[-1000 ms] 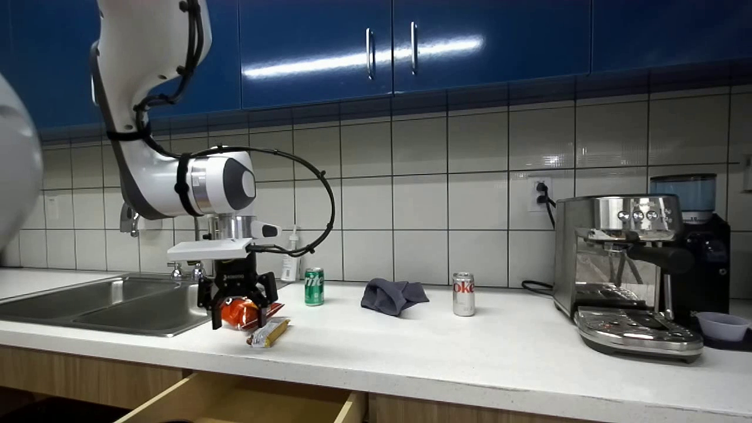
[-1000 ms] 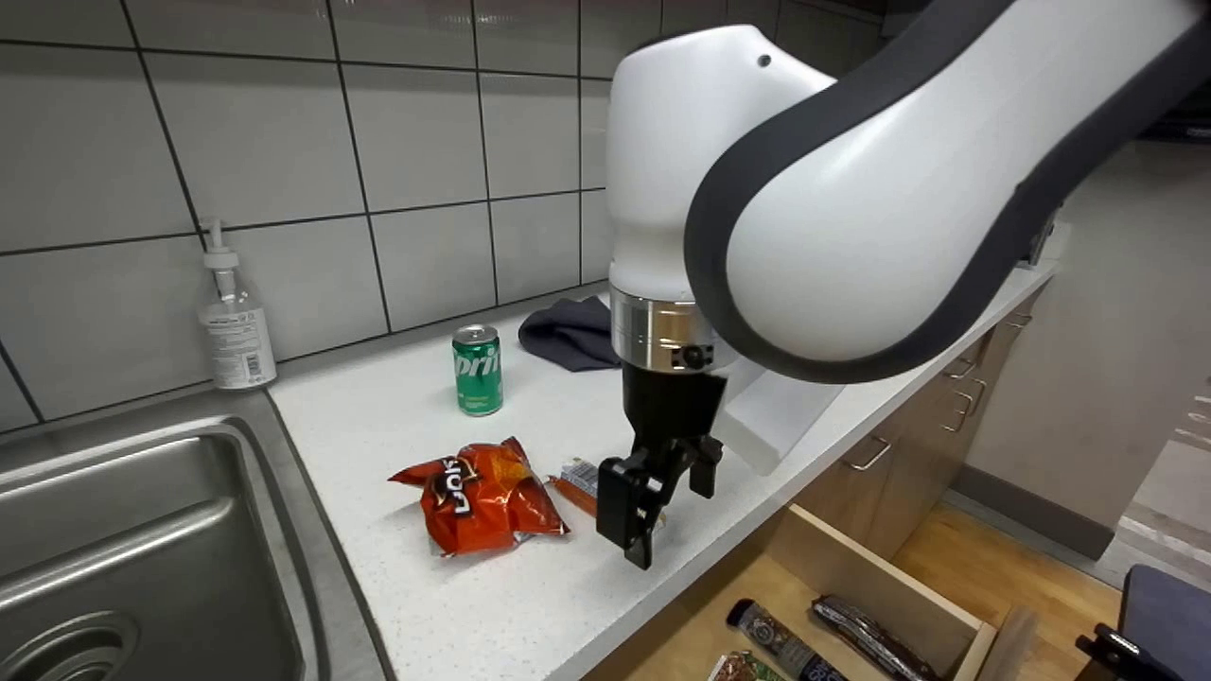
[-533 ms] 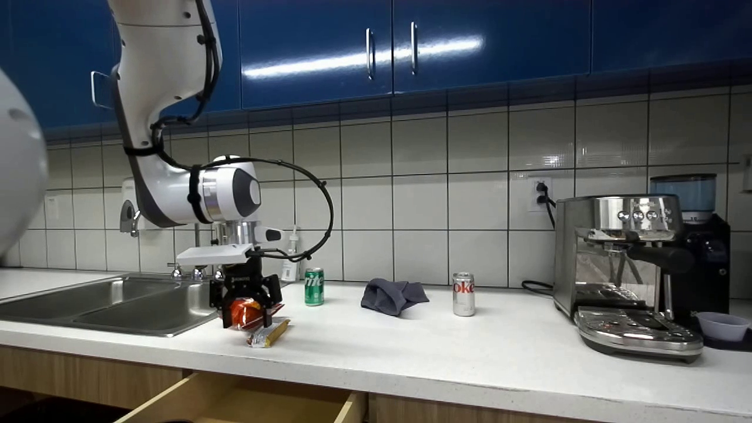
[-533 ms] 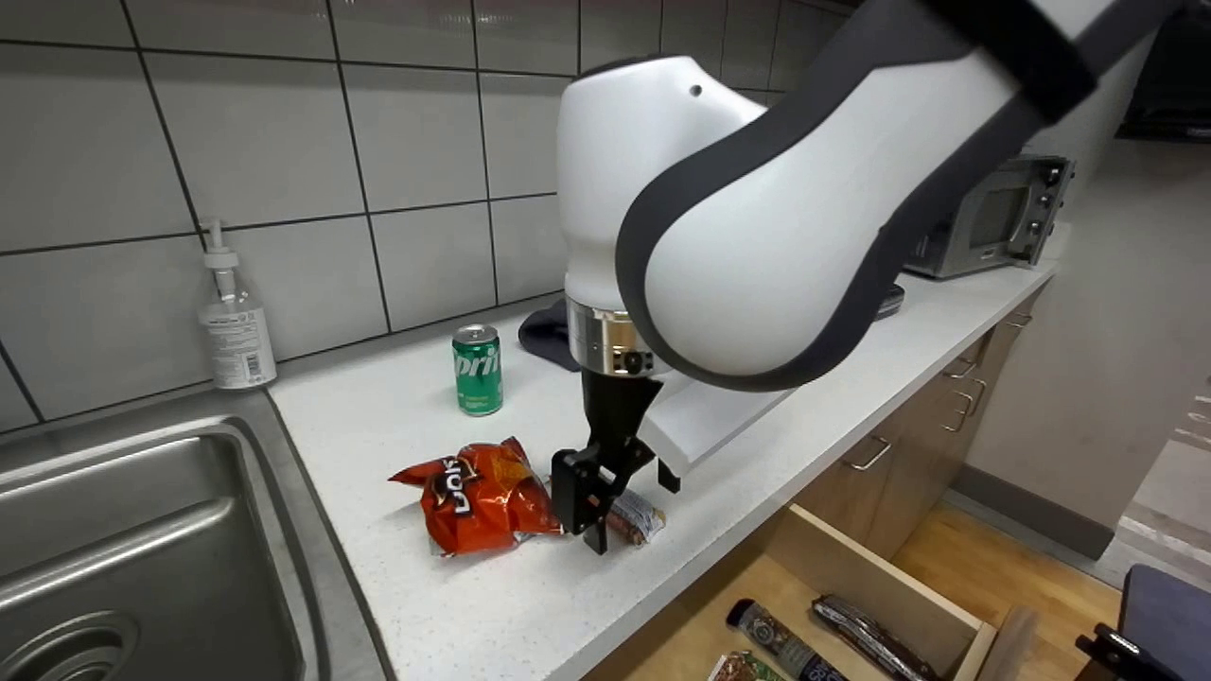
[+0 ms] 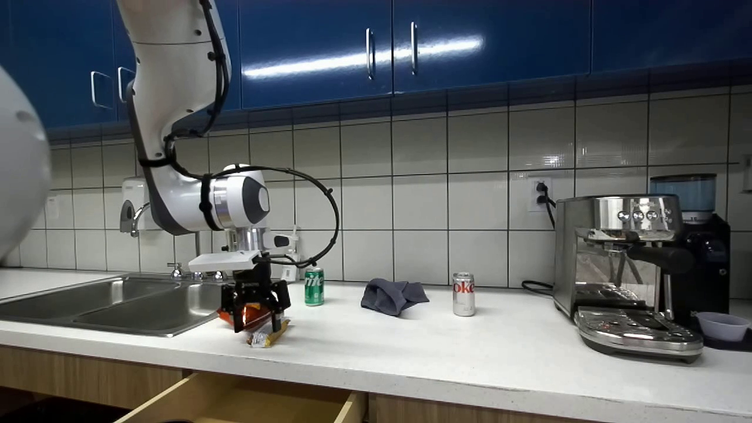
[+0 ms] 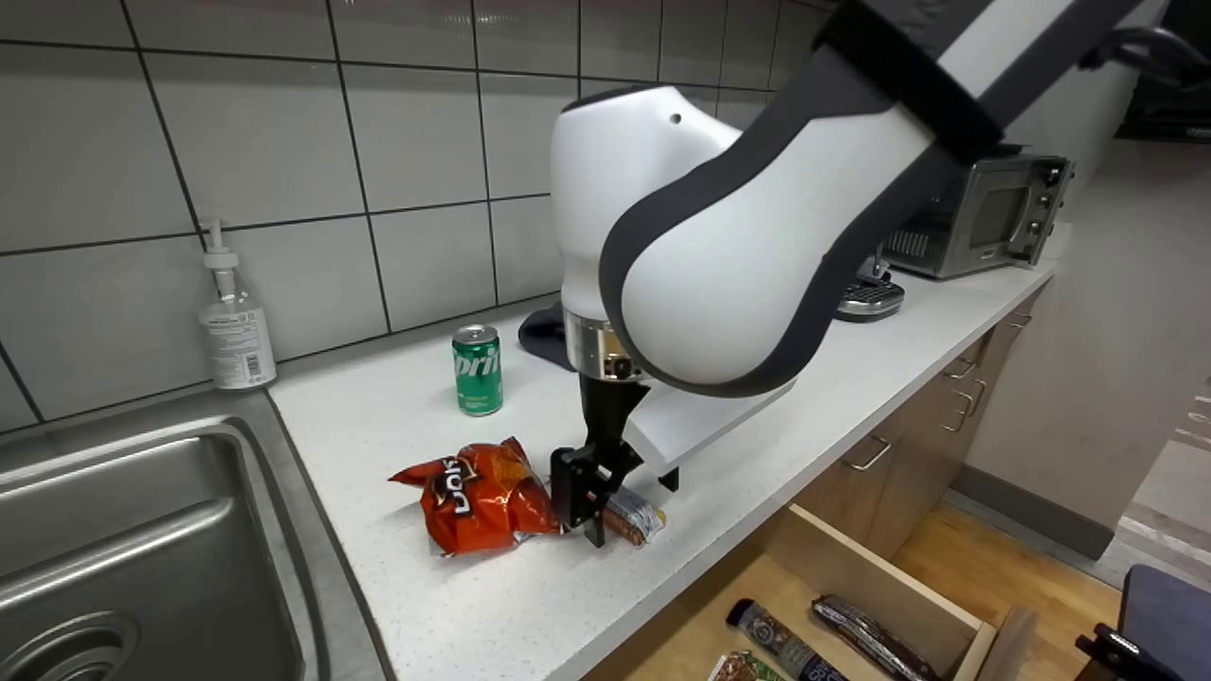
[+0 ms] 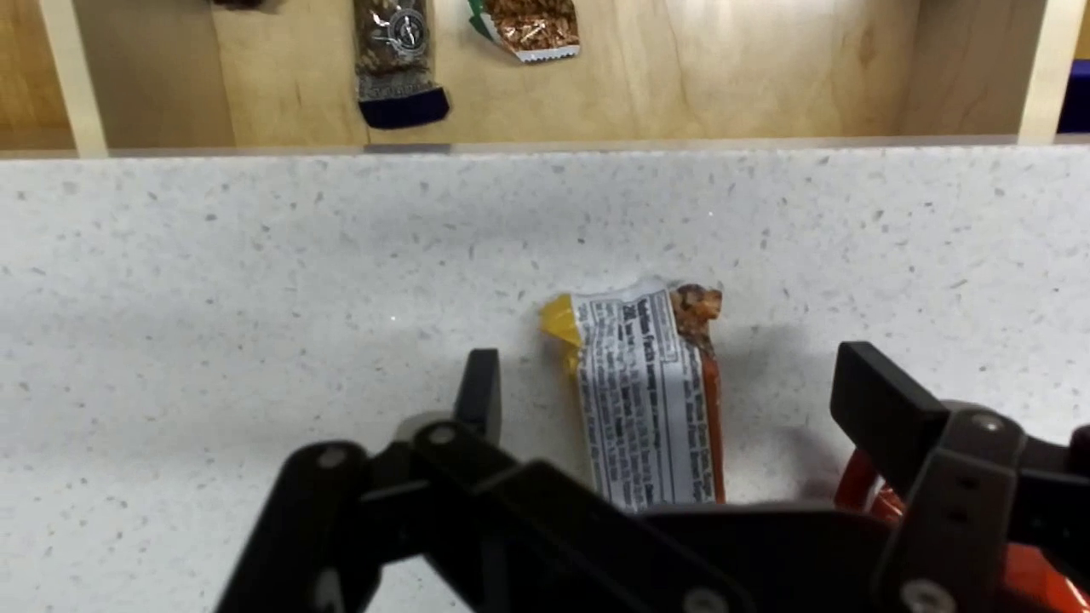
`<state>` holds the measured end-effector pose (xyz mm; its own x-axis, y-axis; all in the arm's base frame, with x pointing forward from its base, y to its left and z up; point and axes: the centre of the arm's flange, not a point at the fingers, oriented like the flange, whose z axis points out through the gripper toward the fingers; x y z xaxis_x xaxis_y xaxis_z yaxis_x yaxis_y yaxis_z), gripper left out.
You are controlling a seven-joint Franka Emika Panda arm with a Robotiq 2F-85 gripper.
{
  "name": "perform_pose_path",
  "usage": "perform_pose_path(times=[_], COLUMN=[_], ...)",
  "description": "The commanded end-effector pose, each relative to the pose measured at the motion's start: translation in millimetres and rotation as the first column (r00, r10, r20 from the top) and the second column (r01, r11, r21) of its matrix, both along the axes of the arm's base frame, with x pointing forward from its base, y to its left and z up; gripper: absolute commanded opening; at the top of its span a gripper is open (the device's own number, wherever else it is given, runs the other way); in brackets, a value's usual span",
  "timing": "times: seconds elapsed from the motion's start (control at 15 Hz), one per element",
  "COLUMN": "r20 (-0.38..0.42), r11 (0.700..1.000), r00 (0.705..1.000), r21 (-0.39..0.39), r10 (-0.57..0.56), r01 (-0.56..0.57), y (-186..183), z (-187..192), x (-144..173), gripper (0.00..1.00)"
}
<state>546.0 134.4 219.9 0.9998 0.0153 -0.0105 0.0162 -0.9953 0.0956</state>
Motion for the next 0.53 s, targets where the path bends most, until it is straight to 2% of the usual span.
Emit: perform_pose_path(times=[0.0, 0.47], r20=[-0.011, 0.007], r11=[0.999, 0.999], r00=[1.0, 0.999], r21=[-0.039, -0.018], r10=[-0.029, -0.047], r01=[0.028, 0.047], y=[-2.3, -6.6], z=[-2.9, -6.6], x=[13.6, 25.7], gripper=[1.0, 1.0])
